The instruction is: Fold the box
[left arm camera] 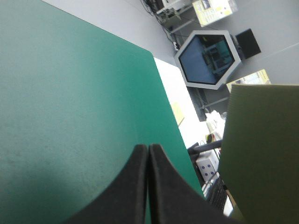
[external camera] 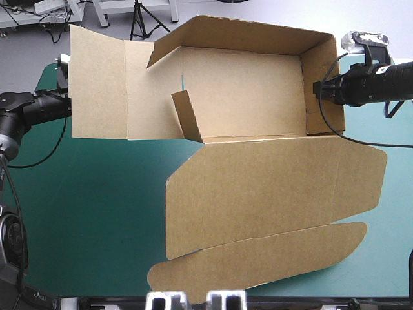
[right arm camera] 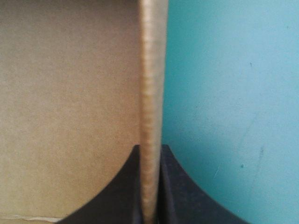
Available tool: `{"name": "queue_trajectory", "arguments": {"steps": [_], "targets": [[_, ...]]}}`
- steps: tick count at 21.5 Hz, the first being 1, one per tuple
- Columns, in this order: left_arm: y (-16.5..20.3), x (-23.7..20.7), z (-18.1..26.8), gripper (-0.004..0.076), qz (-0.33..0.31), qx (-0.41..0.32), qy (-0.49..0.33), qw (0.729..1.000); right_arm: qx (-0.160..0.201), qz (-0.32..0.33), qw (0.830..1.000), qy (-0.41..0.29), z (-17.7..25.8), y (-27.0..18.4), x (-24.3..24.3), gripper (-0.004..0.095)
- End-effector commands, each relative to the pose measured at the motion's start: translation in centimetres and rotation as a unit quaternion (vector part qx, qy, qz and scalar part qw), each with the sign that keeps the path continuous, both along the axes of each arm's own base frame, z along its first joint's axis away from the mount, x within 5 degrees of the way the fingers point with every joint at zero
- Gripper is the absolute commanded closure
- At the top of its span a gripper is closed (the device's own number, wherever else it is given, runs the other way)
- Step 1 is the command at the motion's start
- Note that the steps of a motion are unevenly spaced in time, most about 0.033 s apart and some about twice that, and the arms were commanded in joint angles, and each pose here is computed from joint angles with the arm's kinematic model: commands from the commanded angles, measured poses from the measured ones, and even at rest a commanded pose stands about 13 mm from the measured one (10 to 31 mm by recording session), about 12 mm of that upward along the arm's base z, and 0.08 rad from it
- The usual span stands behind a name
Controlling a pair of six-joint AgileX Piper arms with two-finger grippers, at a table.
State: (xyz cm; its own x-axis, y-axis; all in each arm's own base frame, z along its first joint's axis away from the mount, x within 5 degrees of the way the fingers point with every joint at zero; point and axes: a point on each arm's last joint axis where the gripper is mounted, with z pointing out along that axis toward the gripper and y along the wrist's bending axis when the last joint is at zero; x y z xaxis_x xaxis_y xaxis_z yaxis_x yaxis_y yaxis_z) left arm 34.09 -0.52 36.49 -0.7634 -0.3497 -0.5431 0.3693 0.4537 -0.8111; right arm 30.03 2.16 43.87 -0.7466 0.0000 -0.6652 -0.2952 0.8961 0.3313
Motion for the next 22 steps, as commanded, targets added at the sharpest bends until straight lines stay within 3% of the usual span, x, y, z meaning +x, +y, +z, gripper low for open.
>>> {"name": "queue_trajectory", "arguments": {"steps": [1,14,19,22], "targets": [[-2.5,-2.1,3.7,0.0733,-0.065,-0.047,-0.056,0.995,0.039,-0.006,0.997,-0.066,2.6,0.4,-1.0,0.0925],[-5.6,-5.4,6.9,0.0733,-0.111,-0.044,-0.108,0.987,0.016,-0.020,0.997,-0.078,1.8,0.0,0.5,0.0919],[-7.6,-6.1,7.0,0.0734,-0.142,-0.042,-0.116,0.982,-0.051,-0.013,0.996,-0.067,1.0,1.6,0.8,0.0910],[-7.6,-6.5,7.2,0.0733,-0.139,-0.027,-0.121,0.982,-0.054,-0.019,0.996,-0.073,1.0,1.7,0.9,0.0911]]}}
